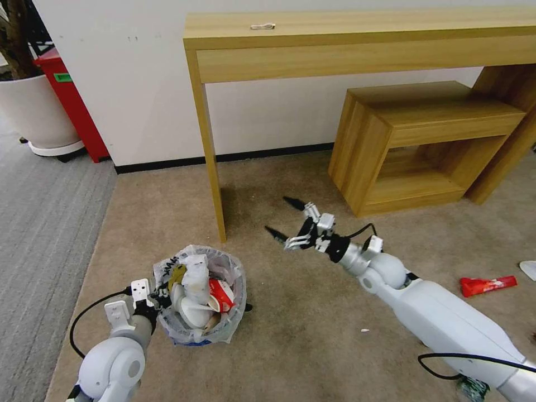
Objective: Pick up the trash bin and place the garbage on the floor into it.
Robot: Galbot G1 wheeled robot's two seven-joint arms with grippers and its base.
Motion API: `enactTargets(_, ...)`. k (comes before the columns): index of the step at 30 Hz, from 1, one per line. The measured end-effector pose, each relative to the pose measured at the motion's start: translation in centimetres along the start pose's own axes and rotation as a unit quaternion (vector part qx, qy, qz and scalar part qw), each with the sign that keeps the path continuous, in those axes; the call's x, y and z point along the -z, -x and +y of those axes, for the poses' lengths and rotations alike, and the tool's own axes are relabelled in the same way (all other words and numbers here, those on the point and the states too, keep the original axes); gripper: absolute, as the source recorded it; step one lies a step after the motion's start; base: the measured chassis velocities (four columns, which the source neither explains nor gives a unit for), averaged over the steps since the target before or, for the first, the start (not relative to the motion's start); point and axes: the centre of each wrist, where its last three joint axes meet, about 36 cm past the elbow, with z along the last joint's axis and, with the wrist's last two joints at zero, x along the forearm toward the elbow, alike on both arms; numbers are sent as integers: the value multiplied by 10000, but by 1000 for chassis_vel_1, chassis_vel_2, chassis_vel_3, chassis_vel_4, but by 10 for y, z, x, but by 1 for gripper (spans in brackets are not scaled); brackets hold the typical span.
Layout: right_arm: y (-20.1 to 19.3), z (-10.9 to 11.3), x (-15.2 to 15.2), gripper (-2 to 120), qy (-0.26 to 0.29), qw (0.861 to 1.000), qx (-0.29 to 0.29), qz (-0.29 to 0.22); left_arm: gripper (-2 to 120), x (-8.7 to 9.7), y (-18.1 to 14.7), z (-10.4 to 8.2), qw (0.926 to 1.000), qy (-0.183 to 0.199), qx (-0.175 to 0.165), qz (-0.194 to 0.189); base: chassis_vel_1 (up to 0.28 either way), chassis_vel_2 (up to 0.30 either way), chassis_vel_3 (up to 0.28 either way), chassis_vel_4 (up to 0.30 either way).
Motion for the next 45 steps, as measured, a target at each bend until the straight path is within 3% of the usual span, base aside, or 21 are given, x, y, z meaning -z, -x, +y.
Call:
enactTargets(5, -7, -4, 3, 100, -48, 9994, -349, -7, 0, 0, 0, 0, 10000, -25, -4, -2, 0, 0, 0, 0)
enactTargets(10, -17, -10, 14, 100, -89, 9931, -1164, 53, 0, -1, -1, 3, 10000, -40, 26, -17, 0, 0, 0, 0)
enactTargets(15, -25, -7, 24, 100, -14, 9790, -2029, 204, 0, 1, -2, 3, 10000, -57, 19, -56, 0, 0, 0, 0)
enactTargets(17, -38, -3, 27, 100, 35, 9674, -2517, 291, 0, 2, -2, 2, 9999, -87, -4, -95, 0, 0, 0, 0)
enactTargets(22, -54, 2, 26, 100, 108, 9537, -2988, 323, 0, 3, -2, 0, 9998, -121, -48, -119, 0, 0, 0, 0)
enactTargets(35, -80, -1, 29, 100, -11, 9347, -3543, 277, 0, 1, -1, -3, 9997, -119, -124, -149, 0, 0, 0, 0)
enactTargets(45, -95, -4, 26, 100, -169, 9285, -3691, 379, 0, -1, 1, -3, 9997, -116, -135, -141, 0, 0, 0, 0)
